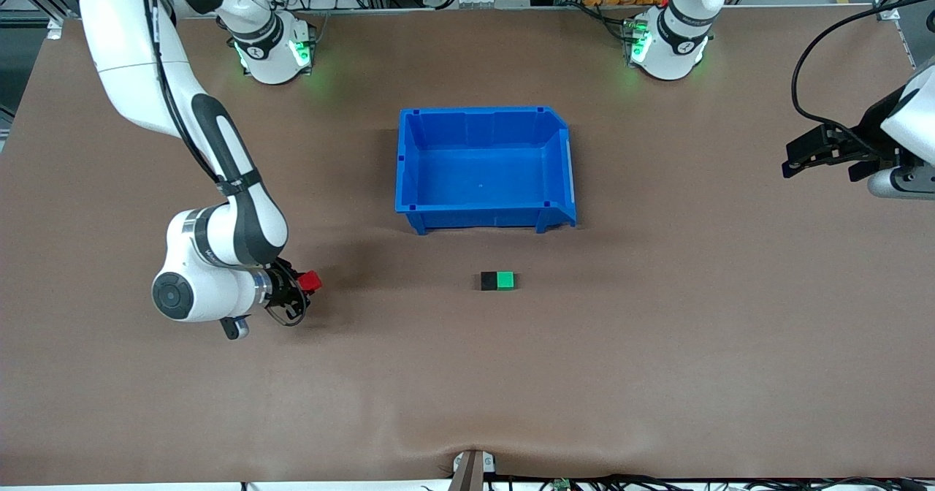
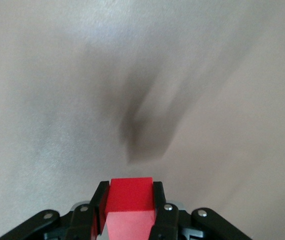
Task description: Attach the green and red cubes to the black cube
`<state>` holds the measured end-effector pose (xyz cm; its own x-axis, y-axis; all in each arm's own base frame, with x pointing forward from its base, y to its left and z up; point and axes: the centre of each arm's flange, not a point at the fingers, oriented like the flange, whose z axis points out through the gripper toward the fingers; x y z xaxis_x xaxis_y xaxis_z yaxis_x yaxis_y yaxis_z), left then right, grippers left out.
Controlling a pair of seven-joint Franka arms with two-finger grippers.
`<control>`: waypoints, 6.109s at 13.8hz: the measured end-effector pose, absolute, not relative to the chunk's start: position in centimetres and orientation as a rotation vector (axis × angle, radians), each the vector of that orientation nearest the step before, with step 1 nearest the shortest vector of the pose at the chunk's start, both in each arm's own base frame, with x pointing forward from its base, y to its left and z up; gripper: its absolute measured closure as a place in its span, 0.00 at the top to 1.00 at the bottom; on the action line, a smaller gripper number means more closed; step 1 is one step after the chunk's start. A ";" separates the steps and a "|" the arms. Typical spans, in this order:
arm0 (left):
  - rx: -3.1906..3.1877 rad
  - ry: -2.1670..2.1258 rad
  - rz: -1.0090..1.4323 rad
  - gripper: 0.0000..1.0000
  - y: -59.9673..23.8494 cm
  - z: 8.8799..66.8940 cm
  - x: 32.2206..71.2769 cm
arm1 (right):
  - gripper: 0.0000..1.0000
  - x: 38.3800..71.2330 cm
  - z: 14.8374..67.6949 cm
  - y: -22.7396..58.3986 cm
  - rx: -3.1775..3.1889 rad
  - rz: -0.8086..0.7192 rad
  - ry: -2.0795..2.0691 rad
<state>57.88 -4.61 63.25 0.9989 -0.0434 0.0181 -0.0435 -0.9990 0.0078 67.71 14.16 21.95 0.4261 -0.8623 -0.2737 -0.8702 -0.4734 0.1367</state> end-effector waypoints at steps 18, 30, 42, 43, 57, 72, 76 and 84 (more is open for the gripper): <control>3.154 0.019 0.032 1.00 -5.7 63.3 57.8 | 0.40 67.2 23.2 21.0 -2.434 0.496 1.758; 3.178 -0.019 0.037 1.00 -6.9 63.3 57.6 | 0.40 66.6 22.9 25.7 -2.310 0.465 1.894; 3.178 -0.019 0.037 1.00 -6.9 63.3 57.6 | 0.40 66.2 21.1 31.1 -2.151 0.483 1.995; 3.178 -0.019 0.037 1.00 -6.9 63.3 57.6 | 0.40 66.2 20.9 31.4 -2.145 0.482 2.001; 3.178 -0.019 0.037 1.00 -6.9 63.3 57.6 | 0.40 65.4 18.9 36.6 -2.043 0.444 2.076; 3.178 -0.019 0.037 1.00 -6.9 63.3 57.6 | 0.40 64.5 19.4 40.9 -1.957 0.435 2.120; 3.178 -0.019 0.037 1.00 -6.9 63.3 57.6 | 0.40 64.1 19.5 41.7 -1.954 0.439 2.124; 3.178 -0.019 0.037 1.00 -6.9 63.3 57.6 | 0.40 63.0 18.8 43.3 -1.962 0.441 2.123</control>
<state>57.65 -6.87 63.27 0.9997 -0.0122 0.0233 -0.0114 -0.9992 -0.0372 63.01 43.29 18.85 -0.0865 -0.9303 -0.3565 -0.9953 0.0652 0.0715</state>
